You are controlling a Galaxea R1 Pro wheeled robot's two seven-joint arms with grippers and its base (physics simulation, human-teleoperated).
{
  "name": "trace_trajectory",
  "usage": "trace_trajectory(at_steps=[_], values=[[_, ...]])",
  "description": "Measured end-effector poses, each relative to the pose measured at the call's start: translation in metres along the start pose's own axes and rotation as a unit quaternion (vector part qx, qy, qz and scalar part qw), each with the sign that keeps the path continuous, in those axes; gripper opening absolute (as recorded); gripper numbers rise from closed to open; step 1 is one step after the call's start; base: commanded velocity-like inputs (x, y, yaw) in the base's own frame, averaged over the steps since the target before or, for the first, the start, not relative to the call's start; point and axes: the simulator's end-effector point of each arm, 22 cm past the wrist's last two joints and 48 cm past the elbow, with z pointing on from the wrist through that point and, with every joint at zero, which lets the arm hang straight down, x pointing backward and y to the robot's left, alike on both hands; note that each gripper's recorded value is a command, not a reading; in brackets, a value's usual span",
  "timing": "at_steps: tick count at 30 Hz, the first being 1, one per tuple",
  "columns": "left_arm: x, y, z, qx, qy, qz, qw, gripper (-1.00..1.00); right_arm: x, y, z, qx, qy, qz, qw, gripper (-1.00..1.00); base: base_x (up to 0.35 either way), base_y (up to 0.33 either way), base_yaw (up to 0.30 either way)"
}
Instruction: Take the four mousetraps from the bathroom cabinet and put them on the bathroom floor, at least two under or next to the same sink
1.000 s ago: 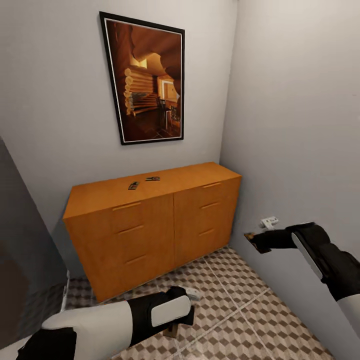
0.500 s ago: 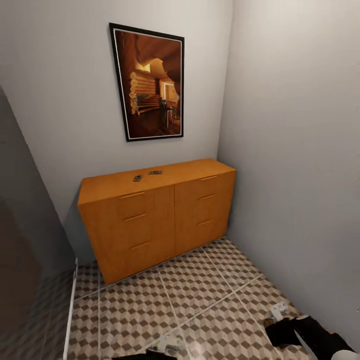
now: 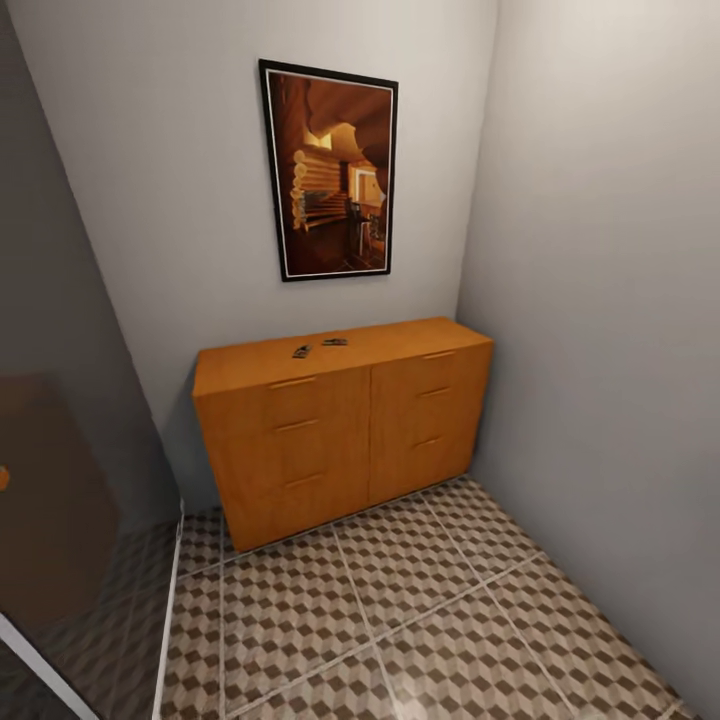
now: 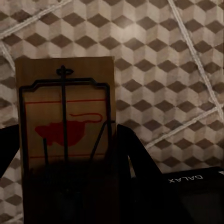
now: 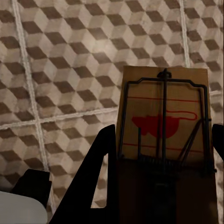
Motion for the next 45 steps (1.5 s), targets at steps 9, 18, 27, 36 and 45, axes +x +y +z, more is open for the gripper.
trace_trajectory(at_steps=[9, 18, 27, 36, 45], values=[[0.002, -0.003, 0.0, -0.001, 0.001, 0.001, 1.0, -1.0, 0.003, 0.018, 0.002, 0.023, -0.005, 0.003, 0.9997, -1.0, 0.0, 0.0, 0.285], [0.002, -0.002, 0.0, -0.002, 0.002, 0.001, 1.0, -1.0, 0.006, 0.019, 0.002, 0.045, -0.004, 0.004, 0.999, -1.0, 0.0, 0.0, 0.286], [0.002, -0.001, 0.0, 0.001, 0.002, 0.001, 1.0, -1.0, 0.014, 0.022, 0.001, 0.044, 0.001, 0.003, 0.999, -1.0, 0.0, 0.0, 0.286], [0.002, -0.001, 0.0, 0.001, 0.002, 0.001, 1.0, -1.0, 0.014, 0.02, 0.001, 0.045, 0.0, 0.005, 0.999, -1.0, 0.0, 0.0, 0.09], [0.002, 0.0, 0.0, 0.0, 0.002, 0.001, 1.0, -1.0, 0.014, 0.019, 0.001, 0.046, 0.0, 0.008, 0.9989, -1.0, 0.0, 0.0, -0.28]])
